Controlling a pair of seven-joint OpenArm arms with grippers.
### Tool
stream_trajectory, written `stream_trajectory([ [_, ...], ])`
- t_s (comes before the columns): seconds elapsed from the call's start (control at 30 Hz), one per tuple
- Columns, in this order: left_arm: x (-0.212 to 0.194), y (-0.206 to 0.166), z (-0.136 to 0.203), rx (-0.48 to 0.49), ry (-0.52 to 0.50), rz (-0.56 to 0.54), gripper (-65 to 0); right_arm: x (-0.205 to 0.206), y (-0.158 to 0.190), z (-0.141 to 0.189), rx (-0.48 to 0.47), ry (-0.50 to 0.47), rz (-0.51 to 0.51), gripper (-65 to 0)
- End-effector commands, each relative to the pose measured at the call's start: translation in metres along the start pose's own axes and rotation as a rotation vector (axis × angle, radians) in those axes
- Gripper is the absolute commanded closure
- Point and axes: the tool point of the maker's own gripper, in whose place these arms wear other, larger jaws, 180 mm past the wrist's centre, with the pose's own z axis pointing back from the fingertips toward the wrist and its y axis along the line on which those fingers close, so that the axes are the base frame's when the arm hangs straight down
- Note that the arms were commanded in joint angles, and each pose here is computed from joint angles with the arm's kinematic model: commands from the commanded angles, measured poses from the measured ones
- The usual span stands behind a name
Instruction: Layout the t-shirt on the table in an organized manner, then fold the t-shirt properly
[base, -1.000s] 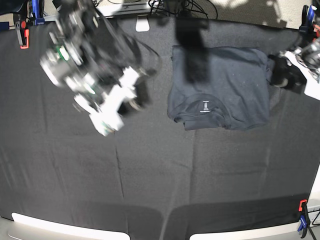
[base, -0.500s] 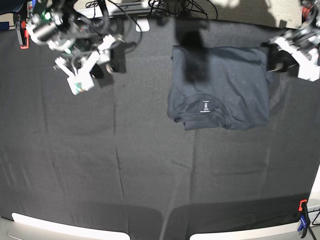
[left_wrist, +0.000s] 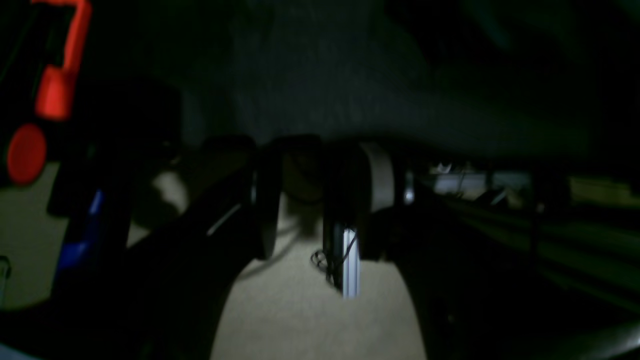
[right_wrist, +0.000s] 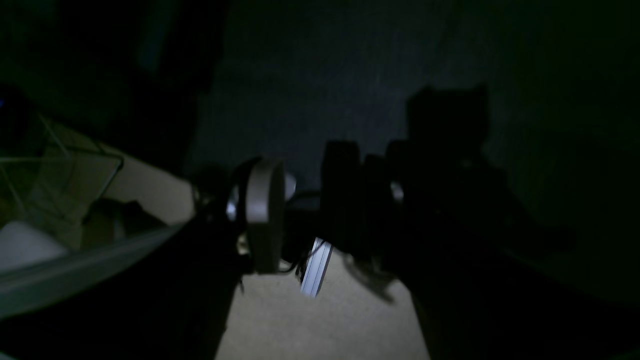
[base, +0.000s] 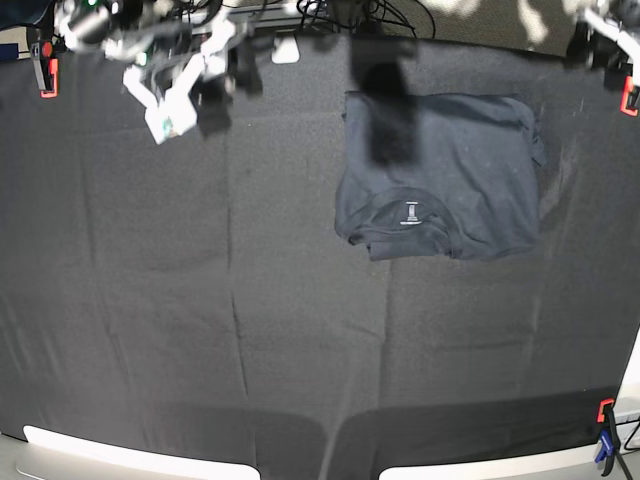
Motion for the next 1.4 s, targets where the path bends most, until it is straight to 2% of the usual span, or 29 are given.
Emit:
stream_trajectory([
  [0.0, 0.003, -0.001, 0.008, -0.004, -0.007, -0.017, -21.5, 0.0, 0.004, 0.005, 0.01, -0.009, 0.012, -24.8],
  [0.2, -0.031, -0.001, 0.024, 0.008, 0.101, 0.003, -21.5, -0.044, 0.015, 0.014, 0.027, 0.105, -0.037, -24.8],
  [0.4, -0.056, -0.011, 0.013, -0.02, 0.13, 0.086, -21.5, -0.096, 0.021, 0.012, 0.063, 0.242, -0.123, -24.8],
  [0.6, -0.137, -0.029, -0.017, -0.081, 0.325, 0.162, -21.5, -0.167, 0.037, -0.01, 0.172, 0.421, -0.257, -24.8],
  [0.7, -0.174, -0.034, -0.035, -0.09, 0.369, 0.207, -21.5, -0.203, 0.041, -0.018, 0.216, 0.524, -0.272, -24.8],
  [0.87, -0.22, -0.029, -0.06, -0.061, 0.399, 0.245, -21.5, -0.263, 0.027, -0.031, 0.201, 0.727, -0.23, -24.8],
  [0.97, -0.229, -0.022, -0.076, -0.035, 0.367, 0.257, -21.5, -0.287, 0.014, -0.042, 0.169, 0.805, -0.259, -24.8],
  [1.03, -0.229, -0.017, -0.086, -0.021, 0.338, 0.251, -21.5, -0.303, -0.001, -0.048, 0.098, 0.868, -0.307, -24.8],
  [1.17, -0.224, -0.012, -0.106, -0.021, 0.321, 0.194, -21.5, -0.315, -0.028, -0.071, 0.023, 0.882, -0.284, -24.8],
  [1.33, -0.216, -0.008, -0.126, -0.023, 0.324, 0.202, -21.5, -0.31, -0.055, -0.104, -0.06, 0.809, -0.273, -24.8],
  [1.37, -0.214, -0.003, -0.131, 0.01, 0.318, 0.205, -21.5, -0.306, -0.059, -0.11, -0.074, 0.79, -0.279, -24.8],
])
